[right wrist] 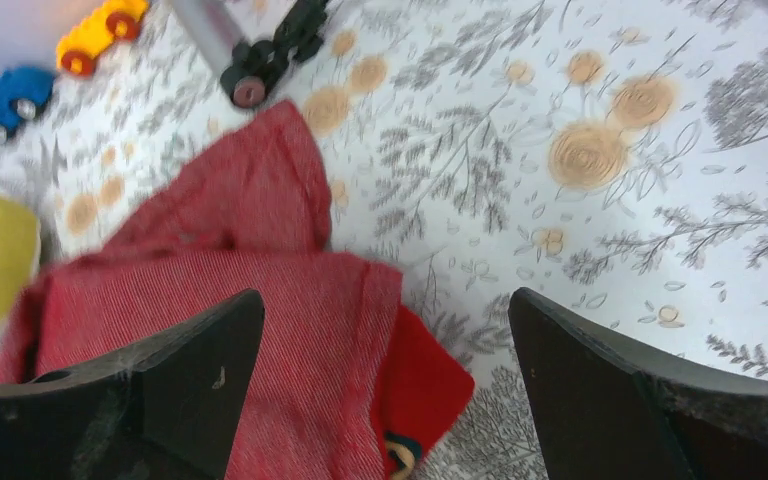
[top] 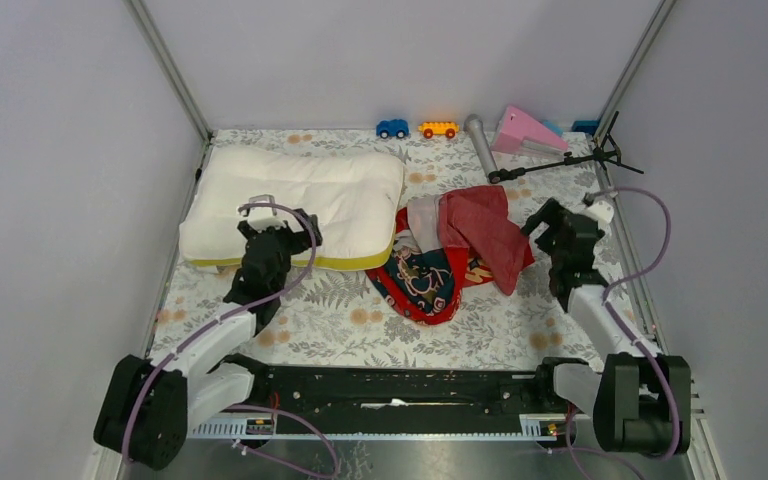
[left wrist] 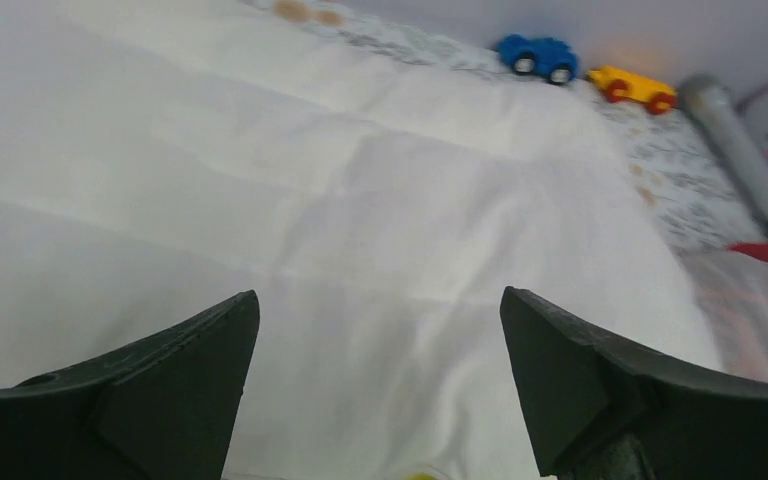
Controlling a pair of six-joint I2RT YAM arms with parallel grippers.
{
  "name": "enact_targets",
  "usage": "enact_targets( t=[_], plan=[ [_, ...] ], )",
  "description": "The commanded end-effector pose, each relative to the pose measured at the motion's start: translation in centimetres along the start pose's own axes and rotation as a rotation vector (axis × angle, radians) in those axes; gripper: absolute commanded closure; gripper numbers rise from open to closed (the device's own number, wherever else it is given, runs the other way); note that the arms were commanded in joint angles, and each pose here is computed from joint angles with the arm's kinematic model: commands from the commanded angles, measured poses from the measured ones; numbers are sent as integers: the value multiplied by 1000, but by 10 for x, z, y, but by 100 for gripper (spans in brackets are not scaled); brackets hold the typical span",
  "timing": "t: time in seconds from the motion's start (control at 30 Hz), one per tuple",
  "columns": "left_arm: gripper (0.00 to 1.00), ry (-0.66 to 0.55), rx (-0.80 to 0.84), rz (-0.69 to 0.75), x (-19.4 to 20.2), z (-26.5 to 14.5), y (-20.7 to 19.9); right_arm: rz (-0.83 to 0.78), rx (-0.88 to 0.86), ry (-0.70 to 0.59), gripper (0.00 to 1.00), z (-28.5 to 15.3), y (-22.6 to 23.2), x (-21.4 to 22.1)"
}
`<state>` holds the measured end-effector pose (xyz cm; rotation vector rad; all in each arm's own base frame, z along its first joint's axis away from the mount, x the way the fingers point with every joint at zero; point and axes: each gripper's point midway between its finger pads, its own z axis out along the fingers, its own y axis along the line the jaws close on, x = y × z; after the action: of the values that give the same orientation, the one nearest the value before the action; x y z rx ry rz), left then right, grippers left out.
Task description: Remove the pillowcase from the pillow
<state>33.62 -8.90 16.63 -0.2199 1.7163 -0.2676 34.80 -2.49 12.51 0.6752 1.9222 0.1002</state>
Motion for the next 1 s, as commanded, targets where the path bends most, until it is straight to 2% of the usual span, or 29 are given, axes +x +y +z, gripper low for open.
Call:
enact_targets(
  t=[0.0,0.13,0.17,0.23,0.33,0.4,0.57,0.7,0.97],
  plan=[
    [1,-130,-153,84,-23,24,47,-113,-238,-265,0,-11,22,-18],
    [1,-170,-233,154,-15,29,82,-228,-156,-209,0,16,4,1],
    [1,-205,-242,154,-22,29,86,-231,-155,-227,0,20,3,2],
    [1,-219,-232,158,-26,31,89,-276,-111,-198,0,31,1,-2],
    [1,-215,-224,154,-28,35,92,-318,-126,-243,0,32,0,-2],
    [1,-215,-222,185,-27,34,93,-332,-116,-206,0,35,-5,8],
    [1,-202,-233,208,-25,35,96,-364,-168,-230,0,38,-5,24],
    [1,-199,-240,205,-22,32,98,-436,-343,-214,0,40,15,51],
    [1,-115,-235,232,15,46,107,-432,-310,-209,0,42,10,50]
  ],
)
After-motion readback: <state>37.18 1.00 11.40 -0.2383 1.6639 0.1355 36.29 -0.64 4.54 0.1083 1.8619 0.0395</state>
